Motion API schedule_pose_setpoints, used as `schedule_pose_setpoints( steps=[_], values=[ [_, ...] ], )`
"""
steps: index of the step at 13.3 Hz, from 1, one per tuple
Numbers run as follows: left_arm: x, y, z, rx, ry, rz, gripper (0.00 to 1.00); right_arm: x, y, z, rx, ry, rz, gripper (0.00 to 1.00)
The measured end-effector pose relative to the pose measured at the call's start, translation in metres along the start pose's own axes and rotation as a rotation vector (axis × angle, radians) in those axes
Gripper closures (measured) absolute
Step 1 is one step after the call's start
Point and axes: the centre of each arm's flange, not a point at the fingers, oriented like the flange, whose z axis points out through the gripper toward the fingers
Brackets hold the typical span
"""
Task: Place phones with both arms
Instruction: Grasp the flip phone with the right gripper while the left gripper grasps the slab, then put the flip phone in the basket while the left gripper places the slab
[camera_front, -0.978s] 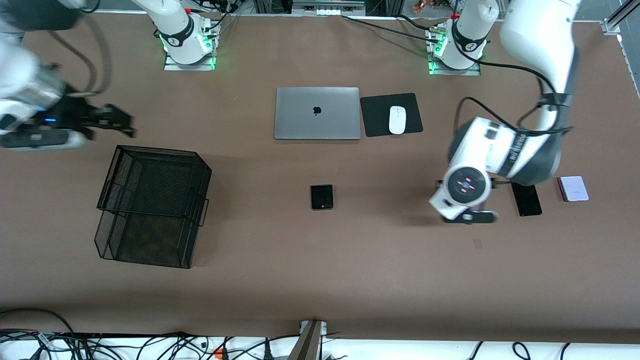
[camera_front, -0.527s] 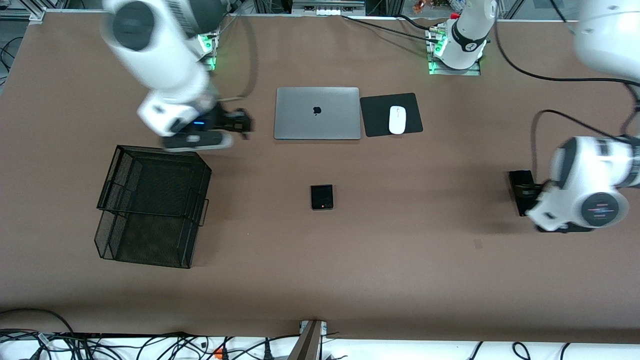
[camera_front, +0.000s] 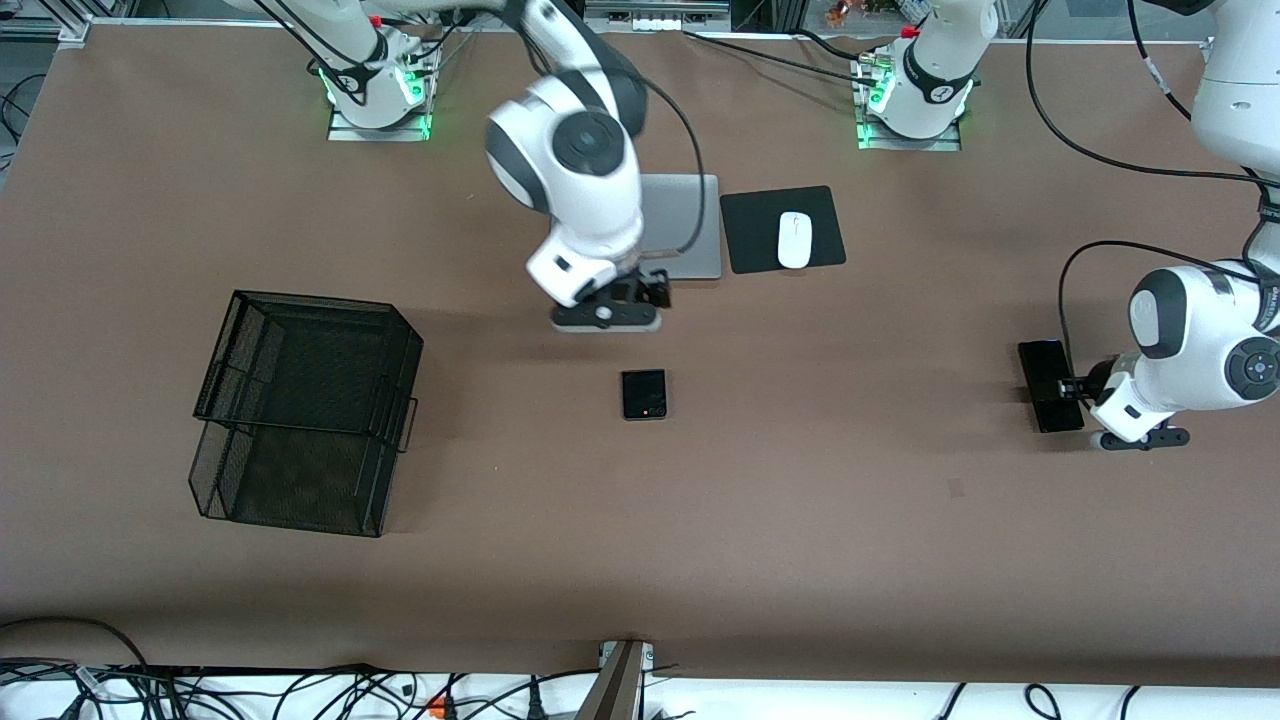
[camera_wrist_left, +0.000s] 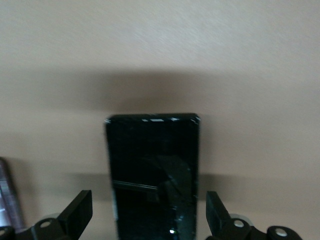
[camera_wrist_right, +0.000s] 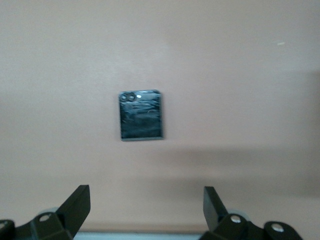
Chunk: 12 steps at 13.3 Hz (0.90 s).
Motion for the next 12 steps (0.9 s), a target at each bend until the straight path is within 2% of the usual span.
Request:
schedule_pose_setpoints(
  steps=[4,7,8,9,11,12],
  values=[
    [-0.004,-0.002,0.008,-0.016,-0.013,0.002,0.00,-0.004,-0.027,0.097,-0.020,0.004,-0.001,0.00],
    [-0.005,0.000,0.018,-0.022,-0.026,0.005,0.00,0.005,-0.025,0.133,-0.031,0.060,-0.029,0.00],
    [-0.005,0.000,0.020,-0.024,-0.028,0.006,0.05,0.008,-0.022,0.141,-0.029,0.076,-0.034,0.00],
    [-0.005,0.000,0.021,-0.025,-0.030,0.009,0.05,0.013,-0.017,0.149,-0.026,0.088,-0.038,0.00],
    [-0.005,-0.003,0.017,-0.023,-0.026,0.049,0.22,0.022,-0.007,0.157,-0.021,0.100,-0.042,0.00],
    [-0.005,-0.003,0.015,-0.023,-0.022,0.077,0.22,0.026,-0.004,0.159,-0.016,0.105,-0.041,0.00]
  ],
)
